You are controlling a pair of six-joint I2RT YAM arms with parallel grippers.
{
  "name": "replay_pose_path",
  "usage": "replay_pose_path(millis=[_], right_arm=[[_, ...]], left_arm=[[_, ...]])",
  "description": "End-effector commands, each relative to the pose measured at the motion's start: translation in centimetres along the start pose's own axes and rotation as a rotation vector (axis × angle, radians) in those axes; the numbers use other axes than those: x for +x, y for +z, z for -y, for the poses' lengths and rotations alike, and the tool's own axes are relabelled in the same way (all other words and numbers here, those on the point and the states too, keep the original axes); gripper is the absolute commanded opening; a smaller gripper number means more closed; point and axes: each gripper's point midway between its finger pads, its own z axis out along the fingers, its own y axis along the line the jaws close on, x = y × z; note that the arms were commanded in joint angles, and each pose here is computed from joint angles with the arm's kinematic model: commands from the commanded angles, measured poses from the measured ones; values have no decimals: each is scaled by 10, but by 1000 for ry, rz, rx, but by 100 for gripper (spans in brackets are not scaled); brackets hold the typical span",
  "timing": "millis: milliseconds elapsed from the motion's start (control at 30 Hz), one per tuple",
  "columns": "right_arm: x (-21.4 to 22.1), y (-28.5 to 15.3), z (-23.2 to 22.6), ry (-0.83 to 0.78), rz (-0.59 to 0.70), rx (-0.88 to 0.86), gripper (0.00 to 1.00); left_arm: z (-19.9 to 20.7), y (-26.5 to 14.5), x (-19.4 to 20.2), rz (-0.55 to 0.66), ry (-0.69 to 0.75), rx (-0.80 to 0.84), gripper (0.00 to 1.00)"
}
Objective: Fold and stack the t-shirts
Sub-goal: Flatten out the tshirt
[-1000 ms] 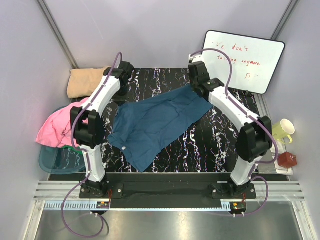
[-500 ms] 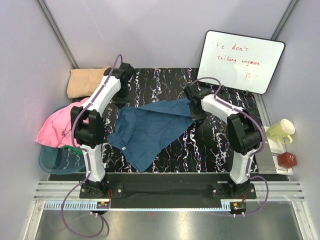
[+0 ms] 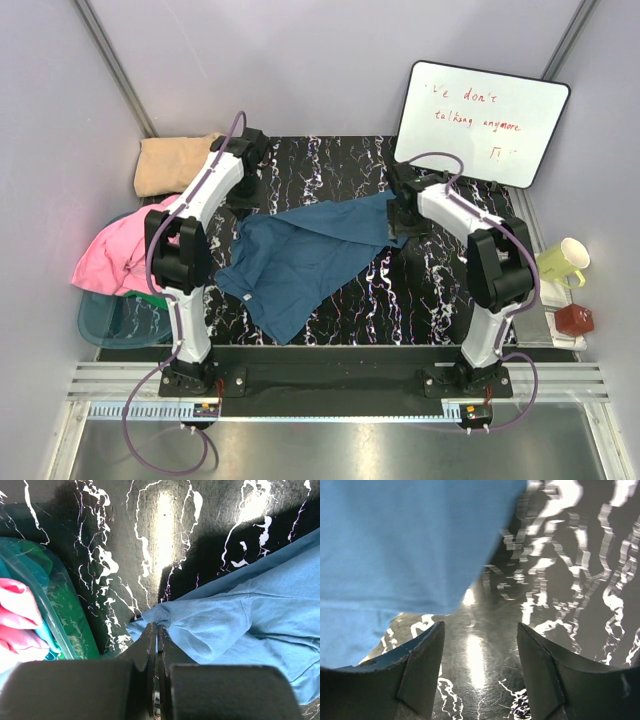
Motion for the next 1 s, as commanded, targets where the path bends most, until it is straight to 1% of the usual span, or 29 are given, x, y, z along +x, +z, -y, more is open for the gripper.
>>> replay_pose_path(millis=[0,200,333,533,767,900,933,967], right_arm=[[-1,-12,13,121,15,-30,66],[5,-5,13,66,14,-41,66],[7,-10,6,63,19,-91,66],[8,1,-7,26,33,-111,67],[3,30,-18,-26,25,-25,68],[-2,46,-8,-17,29,65,66],[-2,51,-6,-15,24,88,60],[-7,50,-4,-11,34,104,45]], left_arm=[[5,-8,-10,28,-11,38,0],[7,-8,-12,30,-9,50,0],[6,-7,-11,27,-8,44,0],[8,-5,-11,22,-7,50,0],[6,-5,-10,24,-7,44,0],[4,-5,-10,23,-6,29,0],[4,-5,-10,24,-7,28,0],[3,-5,-10,25,-7,26,0]])
